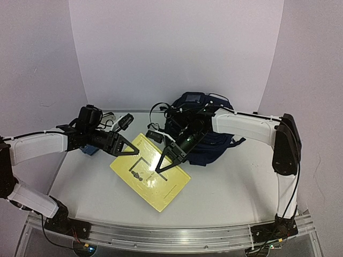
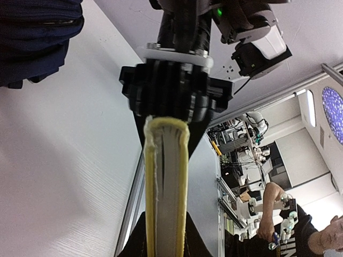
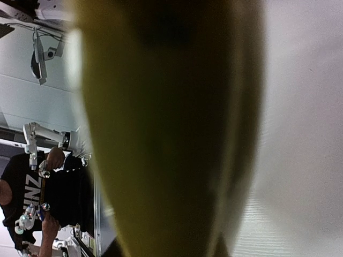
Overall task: Pack the student bag
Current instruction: Pick up the book from the center of the board.
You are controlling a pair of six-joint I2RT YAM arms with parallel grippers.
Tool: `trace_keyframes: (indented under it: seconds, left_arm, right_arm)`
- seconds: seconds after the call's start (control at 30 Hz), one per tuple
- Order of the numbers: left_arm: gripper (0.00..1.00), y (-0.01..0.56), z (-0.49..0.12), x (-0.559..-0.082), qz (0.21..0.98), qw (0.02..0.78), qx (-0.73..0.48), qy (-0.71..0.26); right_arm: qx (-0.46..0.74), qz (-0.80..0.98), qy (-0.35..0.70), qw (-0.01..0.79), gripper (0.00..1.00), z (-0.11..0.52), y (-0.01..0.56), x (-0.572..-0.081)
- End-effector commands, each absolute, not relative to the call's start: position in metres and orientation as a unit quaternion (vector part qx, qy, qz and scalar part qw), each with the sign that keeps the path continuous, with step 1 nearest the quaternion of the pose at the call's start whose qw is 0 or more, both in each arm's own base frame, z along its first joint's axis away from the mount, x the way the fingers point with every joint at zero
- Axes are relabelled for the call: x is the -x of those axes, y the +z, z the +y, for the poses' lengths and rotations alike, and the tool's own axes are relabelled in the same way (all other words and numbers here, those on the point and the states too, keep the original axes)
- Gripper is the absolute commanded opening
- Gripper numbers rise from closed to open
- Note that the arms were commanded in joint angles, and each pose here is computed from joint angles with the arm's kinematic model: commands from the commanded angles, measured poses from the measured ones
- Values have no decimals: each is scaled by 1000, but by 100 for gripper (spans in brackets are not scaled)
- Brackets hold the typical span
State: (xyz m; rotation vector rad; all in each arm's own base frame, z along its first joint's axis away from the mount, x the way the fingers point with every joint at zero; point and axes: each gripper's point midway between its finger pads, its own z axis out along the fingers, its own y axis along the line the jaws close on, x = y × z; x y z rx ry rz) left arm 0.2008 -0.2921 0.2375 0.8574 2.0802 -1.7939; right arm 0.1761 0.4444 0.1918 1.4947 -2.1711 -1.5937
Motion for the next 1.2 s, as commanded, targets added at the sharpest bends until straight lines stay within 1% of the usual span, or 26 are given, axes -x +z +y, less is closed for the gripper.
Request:
trace_keyframes:
  seconds: [0.0,0.03,0.07,0.13,0.17,0.27,0.33,0.43,0.5,0.57,0.67,0.77,0.97,1.17]
  left_arm:
    - [8,263,-299,-208,689,160,-327,-627]
    - [15,262,-299,-211,694,166,-323,-622]
    - [25,260,-299,-218,706,174,-312,-612]
    - [44,256,-298,-234,732,198,-286,-586]
    - [50,255,-296,-243,744,212,-270,-574]
    - [59,261,-282,-276,763,264,-203,-554]
    - [68,259,-257,-306,781,301,-116,-535]
    - [75,260,-224,-331,770,337,-17,-541]
    - [80,264,-214,-337,756,365,14,-543]
    - [81,268,-209,-339,739,383,38,-552]
    - [81,271,-199,-336,704,415,70,-572]
    - [82,269,-193,-333,665,425,113,-604]
    - [82,258,-236,-324,649,409,129,-628]
    - [82,250,-270,-317,605,407,158,-666]
  right_arm:
    - [-482,-689,-539,50,11,446,204,-162]
    - [-480,-690,-540,50,4,447,206,-162]
    - [-478,-692,-539,49,2,448,207,-164]
    - [-473,-697,-537,39,0,449,212,-171]
    - [-470,-702,-535,30,0,450,216,-176]
    - [-447,-720,-530,-18,0,455,234,-205]
    - [-414,-733,-535,-74,0,458,253,-237]
    - [-333,-753,-538,-179,0,450,286,-302]
    - [-264,-757,-546,-245,0,436,310,-347]
    - [-212,-755,-548,-292,0,422,326,-379]
    - [-158,-762,-547,-310,0,414,329,-405]
    - [-111,-773,-549,-296,0,416,314,-419]
    - [-36,-761,-593,-261,0,428,297,-437]
    - [24,-746,-620,-243,0,427,297,-445]
